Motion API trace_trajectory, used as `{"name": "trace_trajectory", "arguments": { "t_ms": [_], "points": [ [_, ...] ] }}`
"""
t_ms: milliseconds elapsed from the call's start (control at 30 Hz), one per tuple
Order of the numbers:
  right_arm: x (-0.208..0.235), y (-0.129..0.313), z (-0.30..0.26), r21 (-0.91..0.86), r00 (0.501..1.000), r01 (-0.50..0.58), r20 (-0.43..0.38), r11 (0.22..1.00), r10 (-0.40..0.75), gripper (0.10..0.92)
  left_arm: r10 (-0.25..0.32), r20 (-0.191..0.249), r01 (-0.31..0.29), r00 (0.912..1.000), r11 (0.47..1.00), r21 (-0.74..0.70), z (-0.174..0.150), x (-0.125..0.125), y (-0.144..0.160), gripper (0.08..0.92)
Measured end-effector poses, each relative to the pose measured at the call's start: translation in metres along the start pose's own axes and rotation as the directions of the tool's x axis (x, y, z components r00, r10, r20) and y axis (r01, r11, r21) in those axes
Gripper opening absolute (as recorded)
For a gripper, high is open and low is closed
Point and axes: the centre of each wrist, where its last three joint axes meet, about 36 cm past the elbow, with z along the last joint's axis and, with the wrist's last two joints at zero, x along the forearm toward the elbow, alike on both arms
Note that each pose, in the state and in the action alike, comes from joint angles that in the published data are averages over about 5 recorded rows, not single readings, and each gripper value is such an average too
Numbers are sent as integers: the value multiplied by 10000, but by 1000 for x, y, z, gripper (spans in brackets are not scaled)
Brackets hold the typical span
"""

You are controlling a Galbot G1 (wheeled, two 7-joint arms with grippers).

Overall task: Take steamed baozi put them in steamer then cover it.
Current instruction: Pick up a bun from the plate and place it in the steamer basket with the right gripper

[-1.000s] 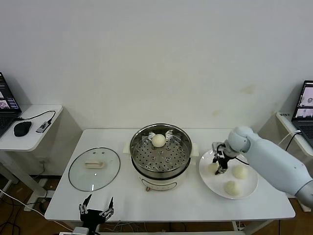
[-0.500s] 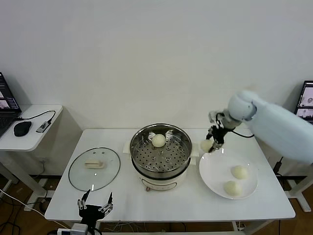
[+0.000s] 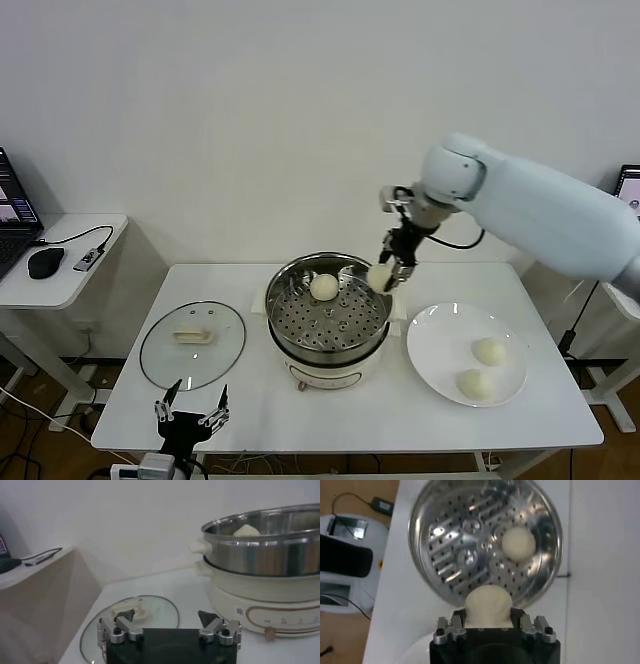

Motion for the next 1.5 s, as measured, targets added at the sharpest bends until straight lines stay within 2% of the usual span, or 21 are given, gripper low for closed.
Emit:
{"name": "trace_trajectory", "arguments": {
  "t_ms": [533,1233,1333,1500],
  "points": [
    [-64,-24,-97,507,9982,599,42,9969,-602,560,36,91,-37,10000,9999,139,-2,-2,-1,823],
    [-135,-24,-132,658,9975,655,205,9957,-670,562,92,21,-92,10000,9997,230,0,-1,-5,823],
    [-140,-24,-134,643,9974,665,218,9957,-681,601,114,10,-114,9999,9996,246,1,-2,-6,823],
    [-144,-25,-131,574,9975,646,234,9963,-660,742,122,-16,-122,9999,9996,245,2,-2,-6,823]
  ]
}}
